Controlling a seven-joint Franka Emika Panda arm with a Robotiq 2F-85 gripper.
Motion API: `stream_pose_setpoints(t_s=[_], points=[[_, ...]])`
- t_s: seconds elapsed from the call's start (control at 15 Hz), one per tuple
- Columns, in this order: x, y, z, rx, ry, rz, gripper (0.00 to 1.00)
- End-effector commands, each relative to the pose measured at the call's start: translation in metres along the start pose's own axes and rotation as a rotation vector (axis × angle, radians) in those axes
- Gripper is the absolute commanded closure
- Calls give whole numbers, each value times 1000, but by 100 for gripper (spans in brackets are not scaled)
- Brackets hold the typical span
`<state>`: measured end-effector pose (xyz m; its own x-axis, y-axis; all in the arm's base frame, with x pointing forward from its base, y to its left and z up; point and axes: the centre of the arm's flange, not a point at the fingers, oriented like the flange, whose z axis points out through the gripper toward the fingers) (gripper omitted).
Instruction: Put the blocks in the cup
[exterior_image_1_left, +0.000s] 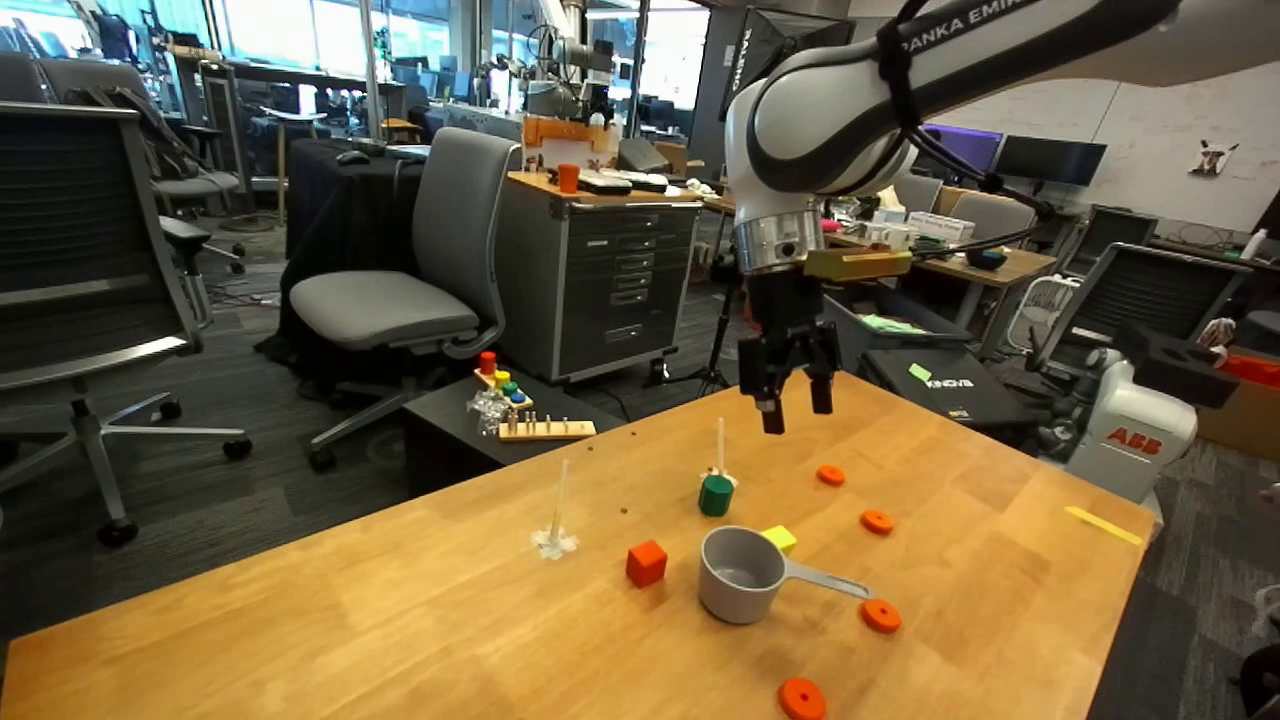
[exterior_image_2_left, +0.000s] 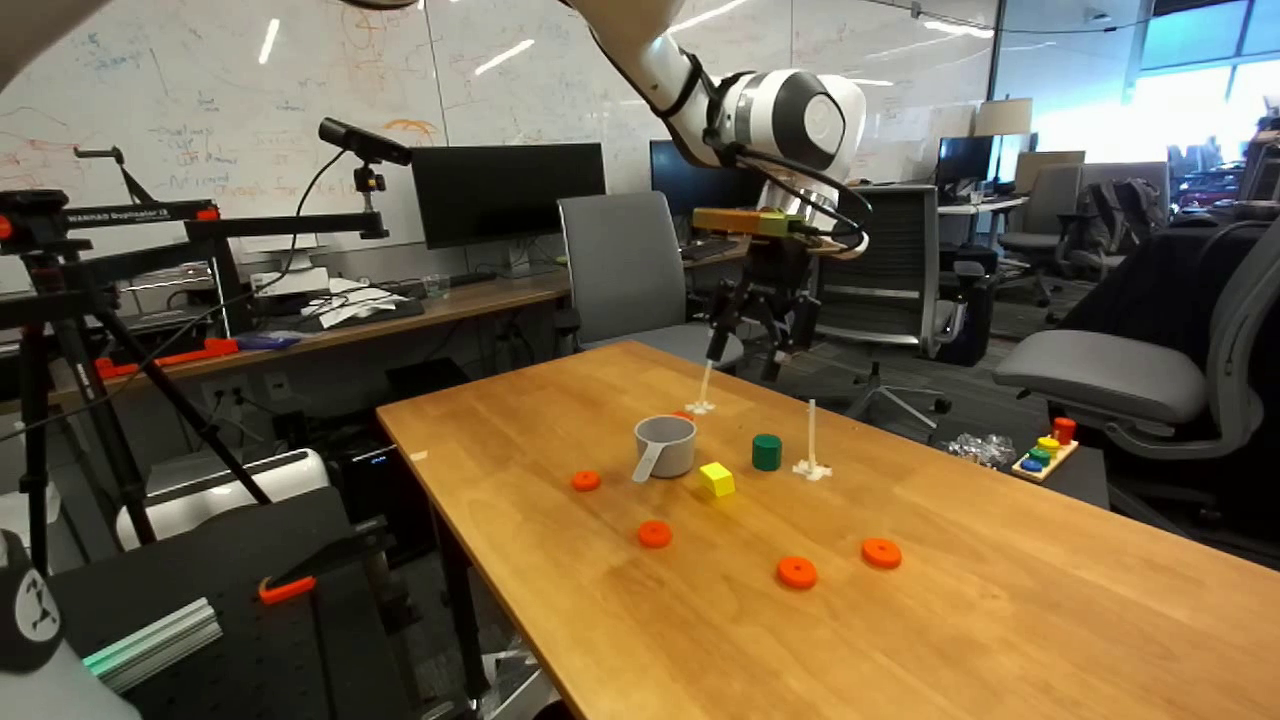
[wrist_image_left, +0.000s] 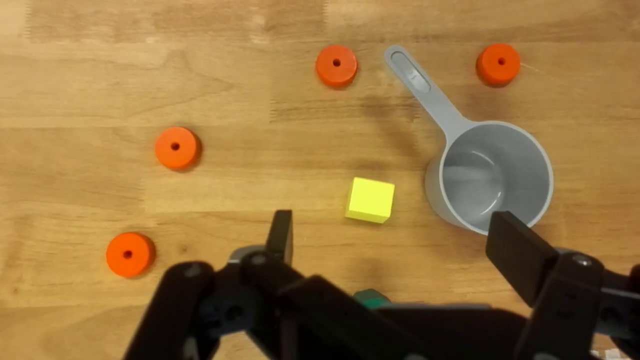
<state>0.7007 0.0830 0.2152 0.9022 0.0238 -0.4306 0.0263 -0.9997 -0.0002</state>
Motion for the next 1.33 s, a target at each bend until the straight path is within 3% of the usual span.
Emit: stream_pose_setpoints(t_s=[0.0,0.27,0.4,0.67,1.0,1.13,1.2,1.27], points=[[3,-2,2,-1,-6,3,0],[8,-4,0,-1,-6,-10,0],[21,-6,-1,-40,14,-30,0],[42,-21,-18,-114,119,-30,0],[68,-42,-34,-96,260,-57,0],[74,-45,-29,-89,238,-7,0],[47,-40,-21,-89,228,-45,0],[50,-40,-18,-88,229,-36,0]])
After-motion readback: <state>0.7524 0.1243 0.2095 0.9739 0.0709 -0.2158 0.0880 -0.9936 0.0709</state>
